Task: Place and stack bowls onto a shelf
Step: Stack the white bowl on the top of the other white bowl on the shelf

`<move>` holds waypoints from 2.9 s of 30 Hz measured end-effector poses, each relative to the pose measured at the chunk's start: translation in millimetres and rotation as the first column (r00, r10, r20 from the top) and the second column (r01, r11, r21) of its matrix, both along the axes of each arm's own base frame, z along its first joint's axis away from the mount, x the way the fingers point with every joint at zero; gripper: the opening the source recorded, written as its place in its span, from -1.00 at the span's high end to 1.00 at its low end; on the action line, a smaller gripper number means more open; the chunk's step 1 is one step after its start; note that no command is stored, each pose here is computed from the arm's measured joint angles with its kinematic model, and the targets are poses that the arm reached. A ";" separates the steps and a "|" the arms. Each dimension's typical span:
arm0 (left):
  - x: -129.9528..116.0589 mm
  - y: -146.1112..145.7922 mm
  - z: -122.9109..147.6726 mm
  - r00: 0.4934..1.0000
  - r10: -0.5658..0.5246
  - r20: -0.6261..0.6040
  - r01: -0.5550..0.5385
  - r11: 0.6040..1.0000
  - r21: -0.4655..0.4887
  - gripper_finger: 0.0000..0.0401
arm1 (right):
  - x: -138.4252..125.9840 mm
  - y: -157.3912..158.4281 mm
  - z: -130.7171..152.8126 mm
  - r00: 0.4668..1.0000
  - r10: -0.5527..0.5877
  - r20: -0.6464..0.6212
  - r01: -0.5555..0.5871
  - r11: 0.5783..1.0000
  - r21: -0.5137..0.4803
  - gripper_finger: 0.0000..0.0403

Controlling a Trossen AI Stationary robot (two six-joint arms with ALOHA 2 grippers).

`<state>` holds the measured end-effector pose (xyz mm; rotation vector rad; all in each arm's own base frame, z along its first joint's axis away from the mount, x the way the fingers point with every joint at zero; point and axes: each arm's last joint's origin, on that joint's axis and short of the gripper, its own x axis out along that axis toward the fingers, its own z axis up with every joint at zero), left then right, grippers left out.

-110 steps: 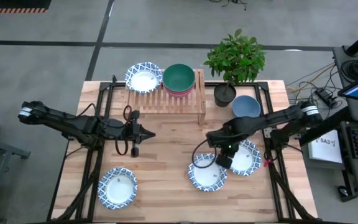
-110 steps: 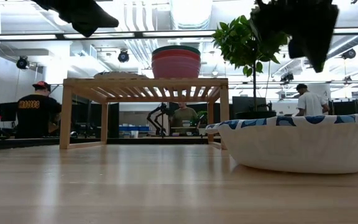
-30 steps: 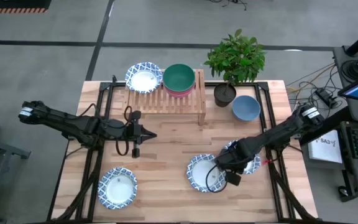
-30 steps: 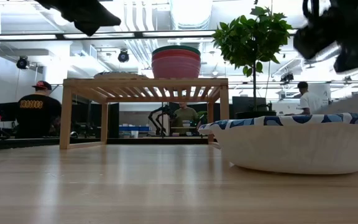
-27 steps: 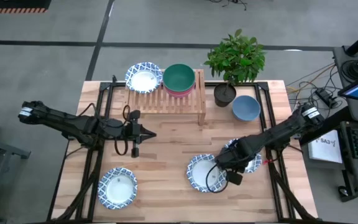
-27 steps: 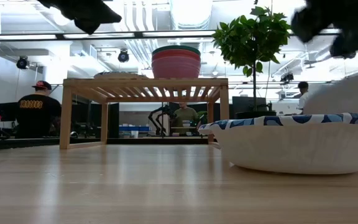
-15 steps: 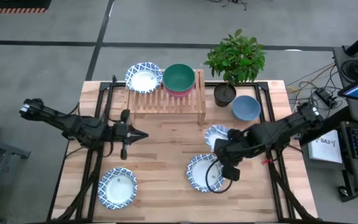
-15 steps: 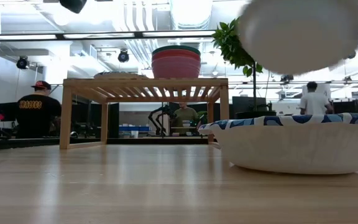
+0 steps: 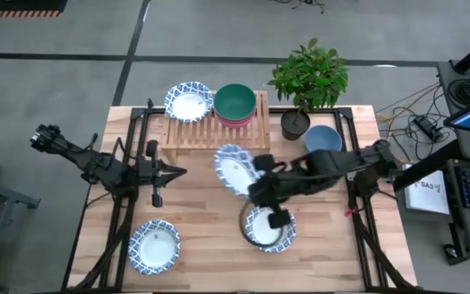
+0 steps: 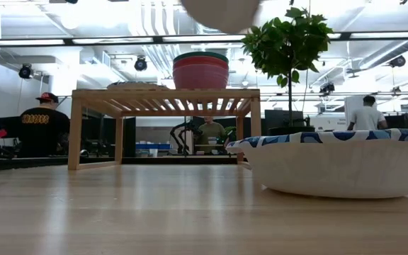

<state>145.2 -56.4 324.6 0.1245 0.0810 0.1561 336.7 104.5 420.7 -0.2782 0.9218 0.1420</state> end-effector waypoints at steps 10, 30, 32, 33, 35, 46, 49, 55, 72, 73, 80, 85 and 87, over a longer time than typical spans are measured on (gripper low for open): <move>-11.7 1.4 5.7 0.999 -0.024 0.038 0.026 0.999 -0.031 1.00 | 58.3 -39.0 -4.5 0.963 0.268 -0.013 -0.227 0.789 -0.571 0.96; -27.0 -10.0 9.0 0.986 -0.151 0.068 0.154 0.987 -0.041 1.00 | 152.3 -163.9 -43.0 0.978 0.157 0.138 0.034 0.533 -0.845 0.96; -27.1 -9.9 8.8 0.986 -0.151 0.065 0.154 0.987 -0.038 1.00 | 156.6 -168.3 -51.3 0.982 0.162 0.101 0.003 0.514 -0.858 0.96; -27.2 -9.9 8.6 0.987 -0.151 0.063 0.153 0.987 -0.037 1.00 | 158.5 -170.5 -55.1 0.983 0.163 0.086 -0.009 0.507 -0.862 0.96; -27.2 -9.8 8.6 0.987 -0.149 0.063 0.152 0.988 -0.037 1.00 | 162.0 -173.7 -62.5 0.985 0.164 0.059 -0.031 0.498 -0.867 0.96; -28.0 -1.4 0.0 0.988 0.156 0.000 -0.156 0.988 0.008 1.00 | 164.0 -174.9 -68.9 0.993 0.098 0.059 0.002 0.500 -0.866 0.96; -25.5 0.0 -3.2 0.946 0.324 -0.005 -0.323 0.945 0.052 1.00 | 162.6 -169.0 -64.9 0.992 0.104 0.066 0.006 0.498 -0.867 0.96; -9.2 -13.5 10.3 0.963 0.268 -0.019 -0.260 0.948 0.184 1.00 | 159.0 -146.1 -54.4 0.986 0.111 0.121 0.046 0.522 -0.851 0.96; 57.7 -73.9 81.7 0.933 0.221 -0.284 -0.085 0.902 0.422 1.00 | -24.9 -40.9 65.0 0.962 0.094 0.255 -0.049 0.983 -0.177 0.96; 61.9 -77.8 82.0 0.931 0.197 -0.306 -0.053 0.905 0.421 1.00 | -35.6 -40.3 66.1 0.969 0.111 0.220 -0.101 0.993 -0.056 0.96; 85.6 -102.5 80.8 0.851 -0.274 -0.449 0.409 0.881 0.238 0.94 | -63.9 -27.8 38.2 0.976 0.217 -0.027 -0.206 0.956 0.208 0.96; 97.6 -100.5 76.9 0.874 -0.236 -0.424 0.358 0.904 0.235 0.74 | -63.8 -22.6 3.2 0.947 0.315 -0.067 -0.284 0.915 0.287 0.96; 102.6 -98.5 72.1 0.877 -0.220 -0.428 0.338 0.915 0.221 0.65 | -60.7 -21.3 -14.3 0.945 0.321 -0.058 -0.292 0.912 0.289 0.96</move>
